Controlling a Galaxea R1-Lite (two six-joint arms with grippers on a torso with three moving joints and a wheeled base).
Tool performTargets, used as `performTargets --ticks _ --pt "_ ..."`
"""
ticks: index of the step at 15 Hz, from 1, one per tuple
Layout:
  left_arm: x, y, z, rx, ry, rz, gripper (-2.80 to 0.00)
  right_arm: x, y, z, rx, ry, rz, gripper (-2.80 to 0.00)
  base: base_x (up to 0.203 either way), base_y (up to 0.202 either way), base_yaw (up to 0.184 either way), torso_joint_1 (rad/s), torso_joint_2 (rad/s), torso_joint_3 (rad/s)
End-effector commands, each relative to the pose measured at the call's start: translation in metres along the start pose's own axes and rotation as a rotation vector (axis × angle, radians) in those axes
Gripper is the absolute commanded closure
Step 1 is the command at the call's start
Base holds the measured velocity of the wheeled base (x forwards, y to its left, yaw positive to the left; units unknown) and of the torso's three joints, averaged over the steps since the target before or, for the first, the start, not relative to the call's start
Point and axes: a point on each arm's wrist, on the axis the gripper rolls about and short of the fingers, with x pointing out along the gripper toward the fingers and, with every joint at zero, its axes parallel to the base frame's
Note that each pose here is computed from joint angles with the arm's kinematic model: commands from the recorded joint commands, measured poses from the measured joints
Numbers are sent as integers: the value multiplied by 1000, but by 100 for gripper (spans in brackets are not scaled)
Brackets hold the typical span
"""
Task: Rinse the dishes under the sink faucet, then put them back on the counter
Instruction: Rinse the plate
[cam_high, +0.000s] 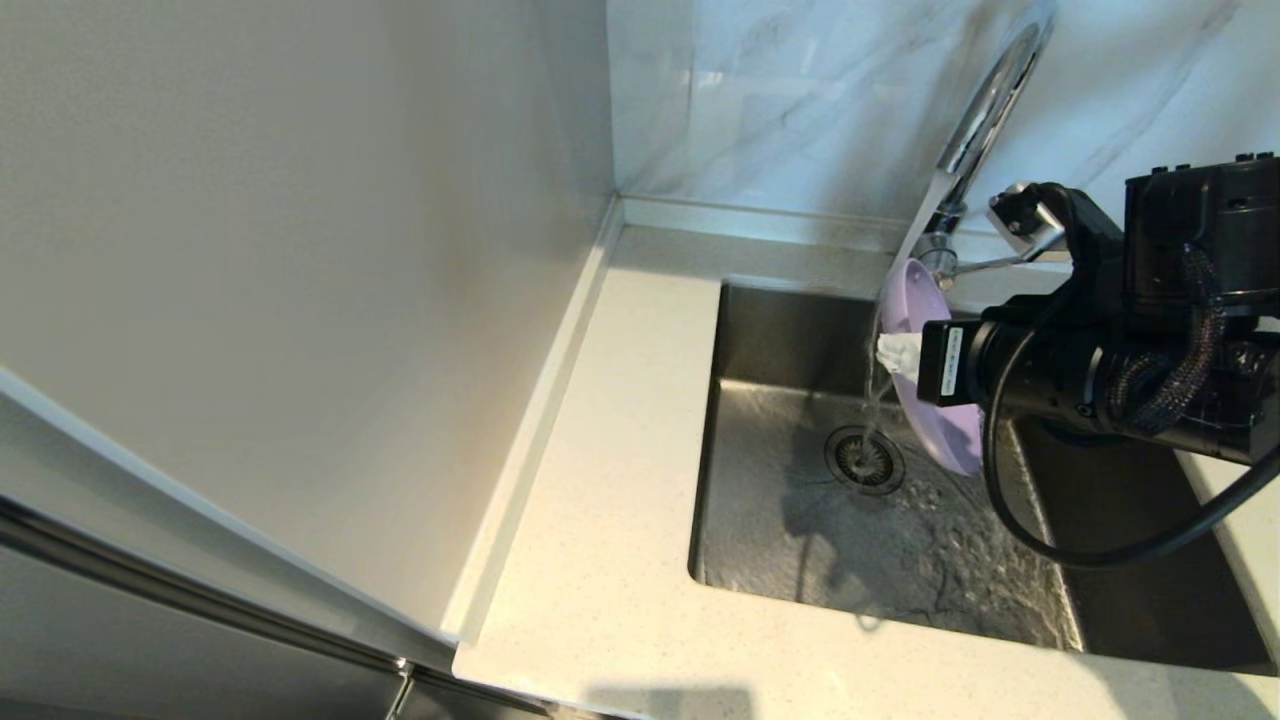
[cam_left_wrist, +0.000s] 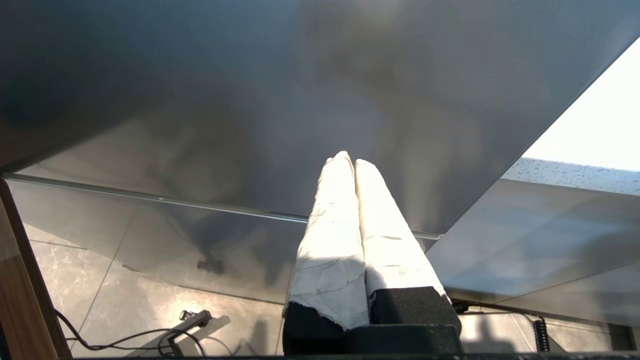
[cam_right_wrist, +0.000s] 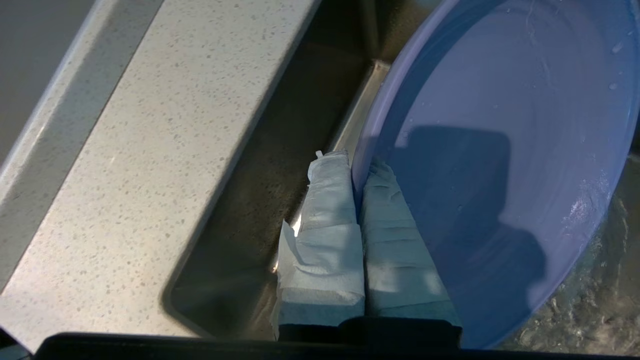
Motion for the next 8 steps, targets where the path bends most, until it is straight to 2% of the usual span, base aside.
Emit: performTargets --ticks 1,4,8 --pt "0 0 0 0 0 0 0 4 1 -1 1 4 -11 0 0 0 0 0 0 0" --pt "0 0 0 0 0 0 0 16 2 3 29 -6 -66 0 0 0 0 0 0 0" --pt "0 0 0 0 0 1 0 5 12 3 30 -14 -23 0 0 0 0 0 0 0"
